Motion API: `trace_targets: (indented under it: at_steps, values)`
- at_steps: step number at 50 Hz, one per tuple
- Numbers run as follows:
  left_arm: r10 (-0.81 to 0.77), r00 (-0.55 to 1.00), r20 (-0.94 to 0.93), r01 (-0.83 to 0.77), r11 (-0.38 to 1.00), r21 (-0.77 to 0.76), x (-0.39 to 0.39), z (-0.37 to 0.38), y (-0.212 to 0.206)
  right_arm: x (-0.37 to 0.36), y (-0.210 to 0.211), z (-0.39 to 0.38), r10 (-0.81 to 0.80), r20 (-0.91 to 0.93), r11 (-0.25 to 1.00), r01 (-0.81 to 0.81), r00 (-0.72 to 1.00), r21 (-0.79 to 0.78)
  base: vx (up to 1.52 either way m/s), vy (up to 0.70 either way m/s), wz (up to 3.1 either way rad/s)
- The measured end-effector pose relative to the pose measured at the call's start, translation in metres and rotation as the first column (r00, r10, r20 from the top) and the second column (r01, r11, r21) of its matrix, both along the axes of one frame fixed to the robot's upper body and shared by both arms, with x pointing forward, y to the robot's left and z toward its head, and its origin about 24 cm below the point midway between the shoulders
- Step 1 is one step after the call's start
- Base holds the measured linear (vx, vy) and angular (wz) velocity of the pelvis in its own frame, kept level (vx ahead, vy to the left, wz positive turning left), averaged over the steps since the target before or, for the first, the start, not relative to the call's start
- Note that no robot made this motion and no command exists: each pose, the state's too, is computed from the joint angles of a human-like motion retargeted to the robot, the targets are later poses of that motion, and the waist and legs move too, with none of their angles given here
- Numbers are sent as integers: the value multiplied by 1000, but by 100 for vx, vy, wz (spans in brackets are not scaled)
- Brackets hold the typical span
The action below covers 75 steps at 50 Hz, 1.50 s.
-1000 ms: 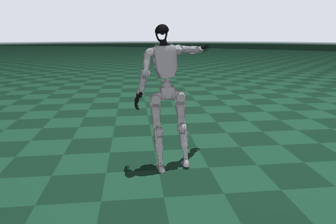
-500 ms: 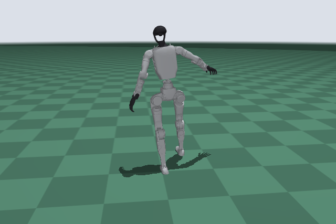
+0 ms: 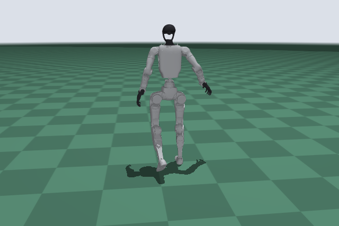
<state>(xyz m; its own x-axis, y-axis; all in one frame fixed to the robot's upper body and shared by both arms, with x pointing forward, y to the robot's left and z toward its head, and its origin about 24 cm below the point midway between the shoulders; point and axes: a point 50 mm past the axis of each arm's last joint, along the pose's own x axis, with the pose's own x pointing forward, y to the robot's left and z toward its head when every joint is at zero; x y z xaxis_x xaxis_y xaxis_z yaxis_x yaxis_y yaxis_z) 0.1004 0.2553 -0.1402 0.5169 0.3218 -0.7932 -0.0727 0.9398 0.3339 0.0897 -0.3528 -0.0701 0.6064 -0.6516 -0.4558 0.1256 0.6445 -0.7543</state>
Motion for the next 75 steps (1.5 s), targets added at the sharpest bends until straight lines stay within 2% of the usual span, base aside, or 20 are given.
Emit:
trace_targets:
  at_steps: [7,13,17,20,25,29,33,40,43,47,53,61,68,75]
  values:
    - [-161,963,218,167,986,-10,52,22,-33,38,58,-16,201,44,972,-205,979,115,28,-10,-62]
    - [-246,912,327,267,963,-22,80,37,-54,71,112,-22,411,79,887,-418,908,194,24,-2,-68]
    - [-270,921,282,284,959,-11,79,30,-56,81,136,-28,502,52,837,-500,864,223,25,6,-32]
    - [-259,947,191,261,965,14,63,18,-51,73,147,-40,497,7,837,-482,868,261,24,4,-15]
    - [-163,987,-1,163,985,48,41,-5,-42,59,156,-62,431,-92,861,-379,898,340,20,5,-7]
    - [-69,993,-94,73,996,41,27,-13,-37,50,162,-67,464,-126,838,-388,877,384,16,5,-2]
    - [-47,995,-87,49,998,30,24,-13,-34,53,169,-62,555,-98,789,-486,826,377,12,3,8]
    - [-164,986,-19,164,986,4,27,-8,-37,68,182,-49,697,-47,692,-653,716,309,6,2,29]
    - [-147,989,-5,147,989,-17,28,-7,-38,75,189,-45,733,-29,655,-694,679,299,3,1,25]
    - [-35,999,30,36,998,-56,29,-6,-39,85,196,-38,745,20,632,-715,667,298,0,0,5]
    - [93,988,120,-80,991,-111,37,1,-44,97,196,-26,682,116,671,-681,722,293,-1,0,-9]
    - [59,995,78,-49,991,-121,28,-4,-53,97,188,-30,621,106,727,-621,777,292,-3,-1,-81]
    - [23,999,-35,-25,998,-62,3,-15,-45,98,170,-25,591,115,765,-600,799,233,1,-6,-170]
    - [57,991,-123,-58,998,-3,-14,-20,-36,107,151,-10,513,182,822,-541,839,177,7,-13,-188]
